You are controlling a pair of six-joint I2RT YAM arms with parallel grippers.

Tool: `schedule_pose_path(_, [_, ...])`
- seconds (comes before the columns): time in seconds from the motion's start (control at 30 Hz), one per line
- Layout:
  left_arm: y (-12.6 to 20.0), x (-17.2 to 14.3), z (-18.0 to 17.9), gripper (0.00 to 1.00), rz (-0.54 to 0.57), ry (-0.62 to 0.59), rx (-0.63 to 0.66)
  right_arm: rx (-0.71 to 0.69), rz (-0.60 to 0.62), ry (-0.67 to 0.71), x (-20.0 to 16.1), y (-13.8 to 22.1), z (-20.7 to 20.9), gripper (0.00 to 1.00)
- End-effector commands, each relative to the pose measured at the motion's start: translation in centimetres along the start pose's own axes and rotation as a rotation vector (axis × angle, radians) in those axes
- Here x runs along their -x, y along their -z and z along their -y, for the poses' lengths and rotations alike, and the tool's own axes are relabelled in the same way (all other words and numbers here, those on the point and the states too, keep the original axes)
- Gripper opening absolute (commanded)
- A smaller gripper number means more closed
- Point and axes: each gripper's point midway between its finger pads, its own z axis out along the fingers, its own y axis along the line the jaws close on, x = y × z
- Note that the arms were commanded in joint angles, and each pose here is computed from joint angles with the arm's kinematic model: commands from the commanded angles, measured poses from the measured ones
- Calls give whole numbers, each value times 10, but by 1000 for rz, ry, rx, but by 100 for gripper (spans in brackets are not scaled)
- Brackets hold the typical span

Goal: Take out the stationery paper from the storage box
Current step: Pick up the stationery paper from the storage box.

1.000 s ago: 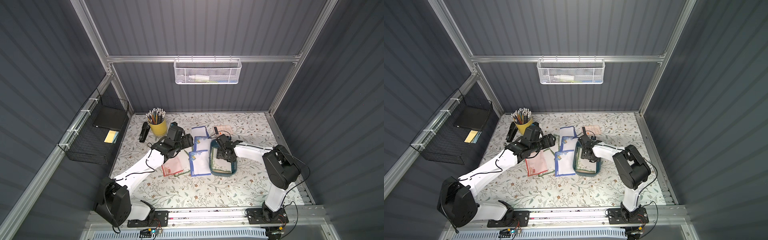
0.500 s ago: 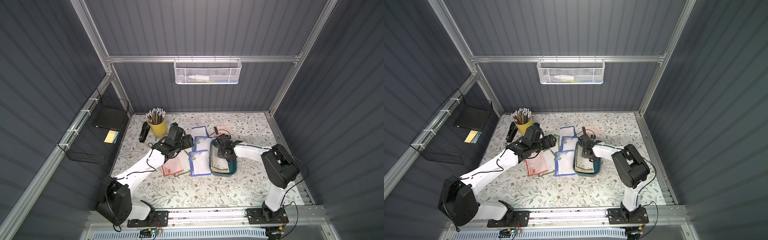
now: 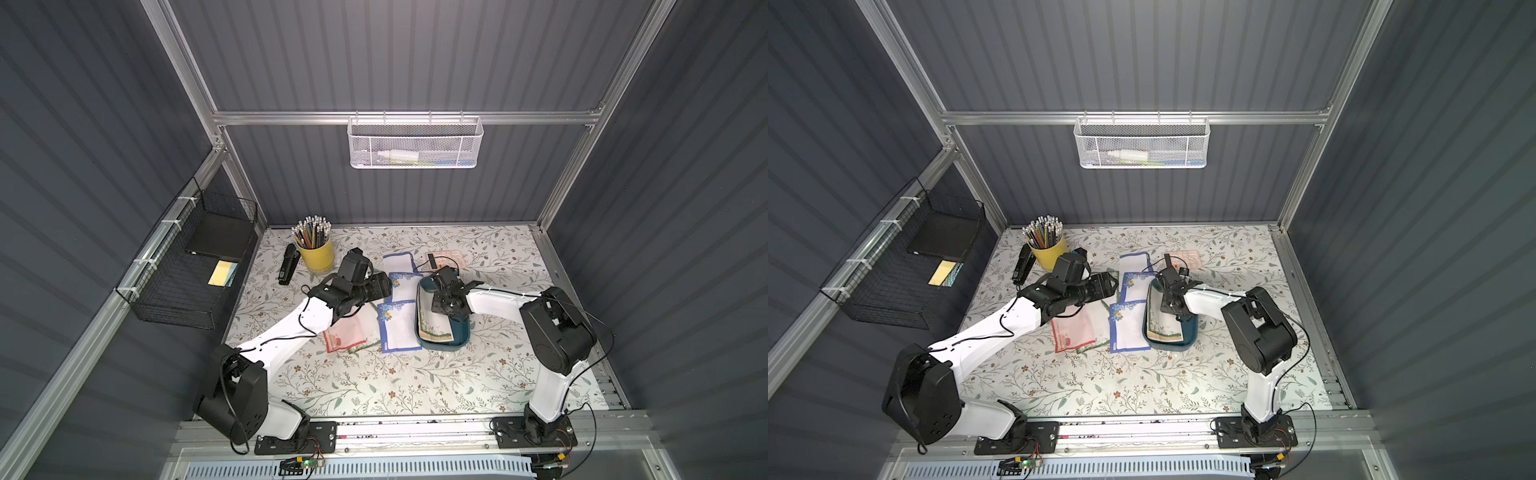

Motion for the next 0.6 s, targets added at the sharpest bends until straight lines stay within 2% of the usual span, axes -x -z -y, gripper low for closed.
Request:
schedule_pose_path(0.0, [-9, -21, 15, 74, -94, -46, -85, -127, -343, 52, -99, -30, 44, 0])
schedule_pose_path(0.13, [-12, -48, 49, 61, -198, -63, -229, -127, -345, 58, -98, -31, 43, 0])
schedule_pose_path(0.23, [-6, -56, 70, 52, -225, -51, -311, -126, -344, 60, -97, -31, 42, 0])
schedule_pose_path(0.33, [-3, -58, 74, 47, -237, -35, -307, -127, -345, 61, -98, -31, 43, 0])
schedule_pose_path(0.57, [-10, -82, 84, 47, -336, 15, -254, -126, -341, 59, -97, -31, 42, 0])
